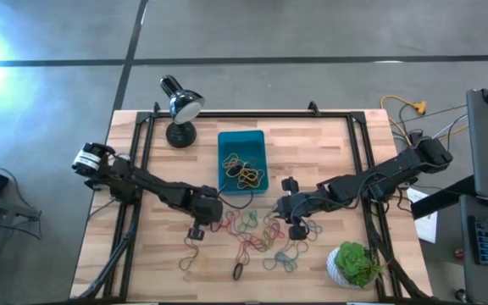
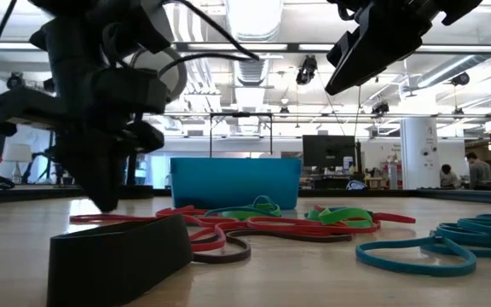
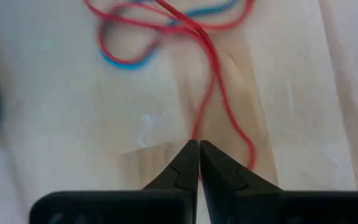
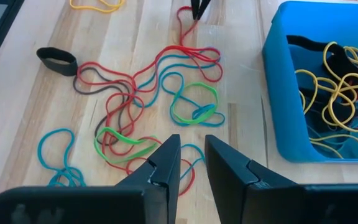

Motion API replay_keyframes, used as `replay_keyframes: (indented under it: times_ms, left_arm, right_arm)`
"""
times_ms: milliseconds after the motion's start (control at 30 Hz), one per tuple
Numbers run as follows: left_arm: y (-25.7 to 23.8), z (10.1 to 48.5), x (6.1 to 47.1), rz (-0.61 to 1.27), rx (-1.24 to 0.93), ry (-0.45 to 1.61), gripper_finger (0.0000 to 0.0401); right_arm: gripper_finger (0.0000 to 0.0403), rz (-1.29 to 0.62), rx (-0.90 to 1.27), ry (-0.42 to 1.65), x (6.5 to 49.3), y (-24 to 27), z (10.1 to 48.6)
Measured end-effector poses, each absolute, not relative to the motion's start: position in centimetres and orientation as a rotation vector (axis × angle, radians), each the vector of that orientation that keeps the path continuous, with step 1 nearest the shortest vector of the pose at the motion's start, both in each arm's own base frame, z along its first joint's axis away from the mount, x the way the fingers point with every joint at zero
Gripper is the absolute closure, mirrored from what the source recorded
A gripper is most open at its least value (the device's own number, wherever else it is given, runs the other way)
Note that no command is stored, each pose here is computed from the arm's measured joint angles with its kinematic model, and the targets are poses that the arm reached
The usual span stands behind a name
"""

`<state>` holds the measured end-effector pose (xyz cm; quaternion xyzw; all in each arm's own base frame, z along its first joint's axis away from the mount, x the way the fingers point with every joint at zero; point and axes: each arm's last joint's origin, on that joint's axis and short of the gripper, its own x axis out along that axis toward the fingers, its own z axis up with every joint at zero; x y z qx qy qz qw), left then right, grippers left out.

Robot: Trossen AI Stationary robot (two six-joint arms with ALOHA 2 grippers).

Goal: Pick and place rubber bands into bin
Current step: Put the red rubber band into the blue bin

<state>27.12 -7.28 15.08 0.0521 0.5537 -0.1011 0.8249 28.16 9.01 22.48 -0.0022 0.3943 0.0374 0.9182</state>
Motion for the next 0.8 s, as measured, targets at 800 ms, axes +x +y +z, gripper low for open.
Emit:
replay_keyframes:
  times_ms: [800]
  left_arm:
    - [-7.8,16.3,28.7,-0.296,0.097,0.966,0.0263]
  right_arm:
    - [0.0335,0.075,-0.001,0.813,28.1,9.0,22.4]
